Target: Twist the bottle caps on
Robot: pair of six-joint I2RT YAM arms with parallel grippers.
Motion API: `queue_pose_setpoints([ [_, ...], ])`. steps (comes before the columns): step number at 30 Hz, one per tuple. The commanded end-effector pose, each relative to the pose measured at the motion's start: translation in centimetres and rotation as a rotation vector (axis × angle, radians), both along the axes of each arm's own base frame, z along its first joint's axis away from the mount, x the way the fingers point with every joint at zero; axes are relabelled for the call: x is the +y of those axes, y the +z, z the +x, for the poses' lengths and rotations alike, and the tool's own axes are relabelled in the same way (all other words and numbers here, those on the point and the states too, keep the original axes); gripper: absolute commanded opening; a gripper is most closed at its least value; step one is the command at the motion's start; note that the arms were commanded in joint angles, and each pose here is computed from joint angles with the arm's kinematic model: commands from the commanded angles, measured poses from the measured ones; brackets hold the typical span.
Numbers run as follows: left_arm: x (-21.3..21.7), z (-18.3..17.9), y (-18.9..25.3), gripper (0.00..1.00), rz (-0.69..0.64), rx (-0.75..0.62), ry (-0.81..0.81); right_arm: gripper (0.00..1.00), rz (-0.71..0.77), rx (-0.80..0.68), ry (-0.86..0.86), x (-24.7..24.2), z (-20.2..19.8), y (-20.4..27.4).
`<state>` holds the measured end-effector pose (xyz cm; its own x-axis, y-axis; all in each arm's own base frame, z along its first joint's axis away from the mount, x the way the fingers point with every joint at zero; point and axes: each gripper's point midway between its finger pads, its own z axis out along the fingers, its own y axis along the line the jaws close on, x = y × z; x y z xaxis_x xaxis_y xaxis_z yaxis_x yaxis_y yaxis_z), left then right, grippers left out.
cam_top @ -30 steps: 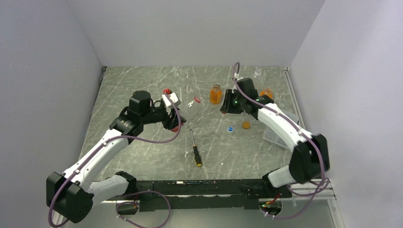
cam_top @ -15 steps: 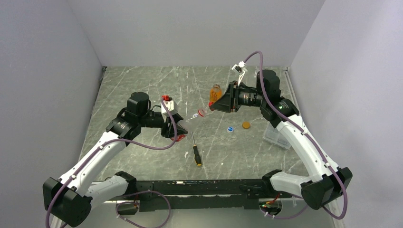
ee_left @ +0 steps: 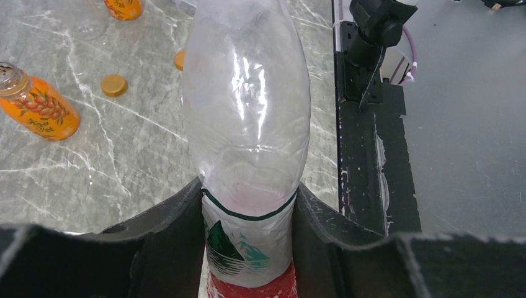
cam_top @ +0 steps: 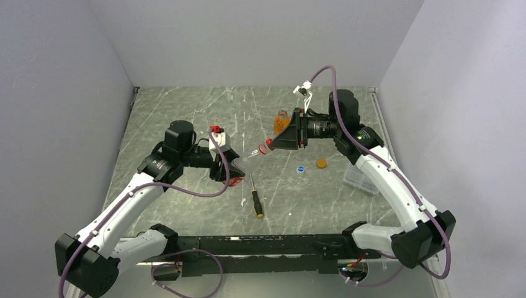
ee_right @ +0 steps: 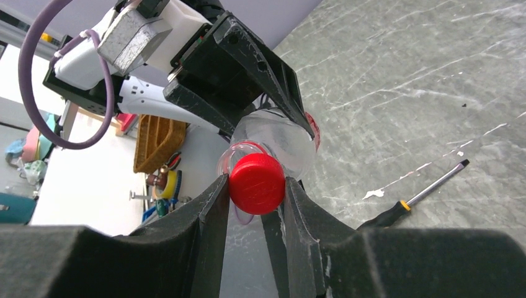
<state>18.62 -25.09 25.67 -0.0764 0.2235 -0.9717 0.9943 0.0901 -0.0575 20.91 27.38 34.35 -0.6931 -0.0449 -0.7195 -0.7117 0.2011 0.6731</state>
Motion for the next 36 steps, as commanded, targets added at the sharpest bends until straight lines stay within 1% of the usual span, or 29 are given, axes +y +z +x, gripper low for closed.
queue_pose_setpoints([
  [1, -0.4, -0.3, 2.5, 0.30, -0.052, -0.079, -0.051, 0.20, 0.052, -0.087, 0.054, 0.2, -0.9, 2.7],
  [9, -0.6, -0.1, 2.4, 0.21, -0.050, -0.074, -0.057, 0.20, 0.039, -0.086, 0.098, 0.5, -1.9, 2.3],
  [18, -0.6, -0.3, 2.2, 0.09, -0.038, -0.061, -0.071, 0.20, 0.002, -0.103, 0.128, 0.9, -2.8, 1.8],
  [23, -0.9, -0.6, 1.4, 0.01, 0.005, -0.043, -0.088, 0.19, -0.043, -0.109, 0.127, 1.0, -3.0, 1.1],
  [32, -1.0, -0.4, 1.2, 0.00, 0.030, -0.058, -0.068, 0.19, -0.134, -0.106, 0.106, 0.9, -3.0, -0.3],
  [36, -1.1, -0.1, 1.1, 0.00, 0.035, -0.052, -0.053, 0.18, -0.135, -0.105, 0.113, 1.0, -3.3, -0.3],
])
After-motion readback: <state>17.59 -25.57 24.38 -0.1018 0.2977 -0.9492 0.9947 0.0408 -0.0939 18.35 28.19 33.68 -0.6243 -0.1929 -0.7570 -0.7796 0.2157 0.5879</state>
